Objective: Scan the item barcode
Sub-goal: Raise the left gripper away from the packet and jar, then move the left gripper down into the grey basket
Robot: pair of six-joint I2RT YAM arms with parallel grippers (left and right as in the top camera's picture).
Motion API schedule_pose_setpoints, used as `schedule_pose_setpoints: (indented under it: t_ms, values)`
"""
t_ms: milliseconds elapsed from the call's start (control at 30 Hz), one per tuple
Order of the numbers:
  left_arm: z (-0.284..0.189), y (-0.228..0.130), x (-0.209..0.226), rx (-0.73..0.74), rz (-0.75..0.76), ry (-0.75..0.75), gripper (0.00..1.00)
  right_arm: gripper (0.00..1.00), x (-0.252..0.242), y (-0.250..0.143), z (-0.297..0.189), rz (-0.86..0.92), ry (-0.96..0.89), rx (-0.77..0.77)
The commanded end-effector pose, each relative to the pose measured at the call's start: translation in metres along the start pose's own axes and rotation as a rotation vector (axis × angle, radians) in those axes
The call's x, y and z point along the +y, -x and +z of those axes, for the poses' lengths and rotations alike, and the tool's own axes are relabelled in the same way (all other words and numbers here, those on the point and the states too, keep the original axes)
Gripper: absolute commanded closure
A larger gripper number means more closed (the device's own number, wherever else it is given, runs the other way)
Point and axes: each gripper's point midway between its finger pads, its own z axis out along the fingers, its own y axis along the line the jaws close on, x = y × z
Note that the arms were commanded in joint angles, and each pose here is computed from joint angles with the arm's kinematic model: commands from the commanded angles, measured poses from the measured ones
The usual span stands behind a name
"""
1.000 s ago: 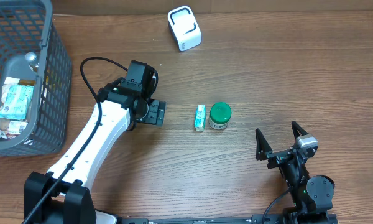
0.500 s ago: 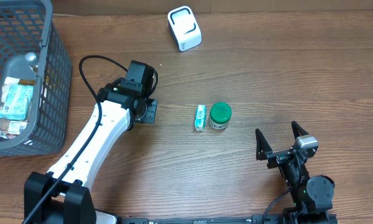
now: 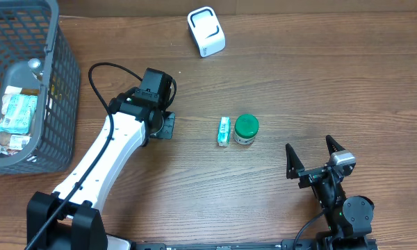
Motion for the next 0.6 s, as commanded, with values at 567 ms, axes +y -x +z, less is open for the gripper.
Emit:
schedule_pose_setpoints:
  t_ms: [567]
  values:
    - [-0.152, 0.099, 0.055, -0.335, 0.011, 0.244, 0.96, 0.0, -0.003, -0.002, 0.0, -0.001, -0.013, -0.003]
